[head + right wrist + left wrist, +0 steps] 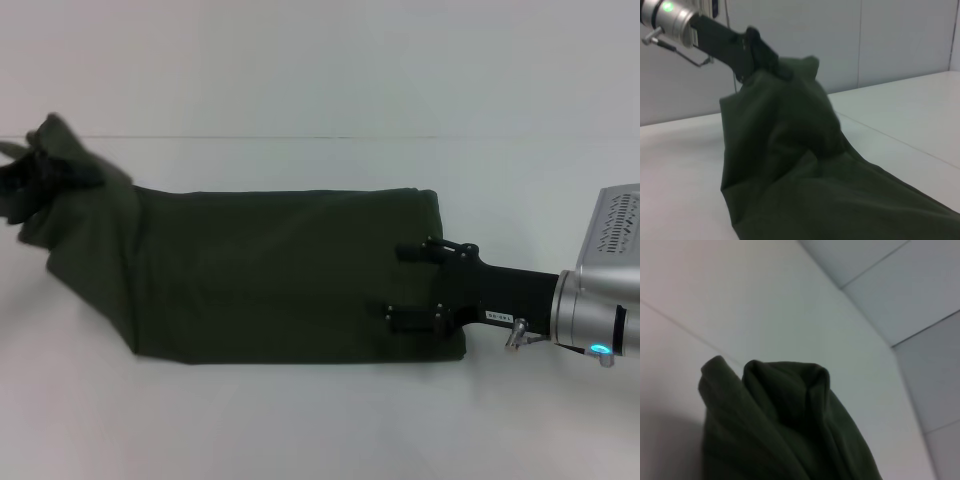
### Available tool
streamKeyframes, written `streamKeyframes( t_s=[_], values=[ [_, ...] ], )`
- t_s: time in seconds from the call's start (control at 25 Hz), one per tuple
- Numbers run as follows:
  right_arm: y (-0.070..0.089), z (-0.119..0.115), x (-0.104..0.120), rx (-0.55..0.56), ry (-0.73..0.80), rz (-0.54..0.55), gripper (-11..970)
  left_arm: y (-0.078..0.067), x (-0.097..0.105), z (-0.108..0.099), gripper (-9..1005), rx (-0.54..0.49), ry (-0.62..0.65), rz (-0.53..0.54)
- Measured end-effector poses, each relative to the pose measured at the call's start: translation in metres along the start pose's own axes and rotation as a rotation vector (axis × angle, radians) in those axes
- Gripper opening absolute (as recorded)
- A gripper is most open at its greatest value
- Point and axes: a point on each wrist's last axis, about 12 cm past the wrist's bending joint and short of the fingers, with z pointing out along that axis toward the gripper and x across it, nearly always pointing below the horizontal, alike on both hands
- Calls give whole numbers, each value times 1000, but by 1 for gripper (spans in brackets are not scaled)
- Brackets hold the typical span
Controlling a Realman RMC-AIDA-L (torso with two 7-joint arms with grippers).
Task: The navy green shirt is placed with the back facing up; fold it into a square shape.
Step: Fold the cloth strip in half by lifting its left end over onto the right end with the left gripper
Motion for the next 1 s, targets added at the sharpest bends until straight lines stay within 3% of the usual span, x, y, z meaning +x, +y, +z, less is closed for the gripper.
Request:
streamKeyframes(
  t_s=[0.16,0.48,0.72,1.0],
  values=[
    [-1,0,2,16,10,6,929,-22,9,24,119,119,22,-47],
    [-1,0,6,44,-1,12,928,-65,49,88,119,304,68,-106],
    [0,-1,10,49,5,22,928,-67,87,122,119,299,83,-146],
    [-1,-3,11,57,4,27,928,-60,105,135,118,288,39,-180]
  ],
)
